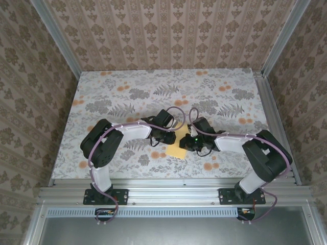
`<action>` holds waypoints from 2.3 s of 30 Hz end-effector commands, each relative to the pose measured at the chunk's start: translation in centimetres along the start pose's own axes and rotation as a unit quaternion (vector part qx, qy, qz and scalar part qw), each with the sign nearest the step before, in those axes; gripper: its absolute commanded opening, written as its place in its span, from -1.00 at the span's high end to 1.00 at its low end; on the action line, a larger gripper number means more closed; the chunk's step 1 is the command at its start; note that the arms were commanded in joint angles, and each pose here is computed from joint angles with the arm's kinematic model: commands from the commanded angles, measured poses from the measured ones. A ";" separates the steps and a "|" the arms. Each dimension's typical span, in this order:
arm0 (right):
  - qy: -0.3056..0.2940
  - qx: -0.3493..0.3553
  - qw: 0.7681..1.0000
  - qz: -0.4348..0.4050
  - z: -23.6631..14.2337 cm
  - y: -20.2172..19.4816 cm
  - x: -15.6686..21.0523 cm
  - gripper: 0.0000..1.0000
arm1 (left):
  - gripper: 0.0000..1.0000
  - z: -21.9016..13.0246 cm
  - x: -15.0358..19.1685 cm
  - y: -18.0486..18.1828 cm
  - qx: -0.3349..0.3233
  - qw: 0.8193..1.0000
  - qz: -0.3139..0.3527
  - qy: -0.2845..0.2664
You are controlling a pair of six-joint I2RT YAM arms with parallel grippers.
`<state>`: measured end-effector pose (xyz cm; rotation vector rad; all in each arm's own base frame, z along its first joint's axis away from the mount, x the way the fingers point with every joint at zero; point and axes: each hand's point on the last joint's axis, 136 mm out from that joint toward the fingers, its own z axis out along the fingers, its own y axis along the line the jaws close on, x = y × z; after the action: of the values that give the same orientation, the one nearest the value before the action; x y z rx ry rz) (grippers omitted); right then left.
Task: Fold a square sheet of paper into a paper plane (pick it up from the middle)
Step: Fold the square sheet of paper in half at the center of the table.
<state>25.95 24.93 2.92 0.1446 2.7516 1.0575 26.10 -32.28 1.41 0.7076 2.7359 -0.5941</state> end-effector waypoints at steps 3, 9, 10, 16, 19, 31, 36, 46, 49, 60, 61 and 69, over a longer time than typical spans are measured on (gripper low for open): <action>0.018 0.023 1.000 -0.001 0.8 -2.1 0.9 0.73 | 0.63 1.8 8.7 5.4 -0.089 0.986 -0.023 0.142; 0.023 0.060 0.998 0.005 -0.1 -4.5 1.6 0.72 | 0.63 1.7 8.9 5.4 -0.087 0.986 -0.025 0.142; 0.018 0.059 0.998 0.009 -0.6 -4.7 1.4 0.72 | 0.63 1.6 8.9 5.4 -0.086 0.986 -0.026 0.141; -0.018 0.045 0.999 -0.003 -3.3 -2.9 -1.0 0.64 | 0.61 1.2 7.9 4.1 -0.059 0.990 -0.035 0.126; -0.031 0.040 0.999 -0.001 -3.8 -2.6 -2.1 0.58 | 0.60 0.8 7.0 3.2 -0.041 0.992 -0.039 0.114; -0.019 0.044 0.999 0.012 -1.6 -3.6 -3.1 0.45 | 0.37 -1.9 2.7 0.5 -0.001 0.998 -0.042 0.047; -0.016 0.033 0.999 0.009 -1.2 -3.0 -3.4 0.44 | 0.28 -3.3 1.8 0.0 0.005 0.999 -0.041 0.027; -0.015 0.026 1.000 -0.007 -1.4 -1.3 -3.8 0.41 | 0.00 -5.9 3.1 0.5 -0.012 0.999 -0.041 0.021; -0.006 0.046 0.999 -0.007 -1.0 -1.9 -3.4 0.39 | -0.03 -6.0 4.2 0.3 0.001 0.998 -0.050 0.027; -0.006 0.112 0.994 -0.012 -1.6 -2.8 -2.5 0.24 | -0.04 -5.2 4.3 -0.9 0.048 0.996 -0.071 0.011; -0.008 0.114 0.993 -0.011 -1.7 -2.8 -2.5 0.23 | -0.04 -5.0 4.1 -1.0 0.050 0.996 -0.071 0.010; -0.017 0.081 0.997 0.011 -0.9 -2.1 -2.7 0.20 | 0.05 -3.4 2.5 -1.2 0.053 0.997 -0.059 0.008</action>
<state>28.22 22.04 2.28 0.1764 2.8300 0.7938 21.81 -29.47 3.40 0.5753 2.8261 -0.7197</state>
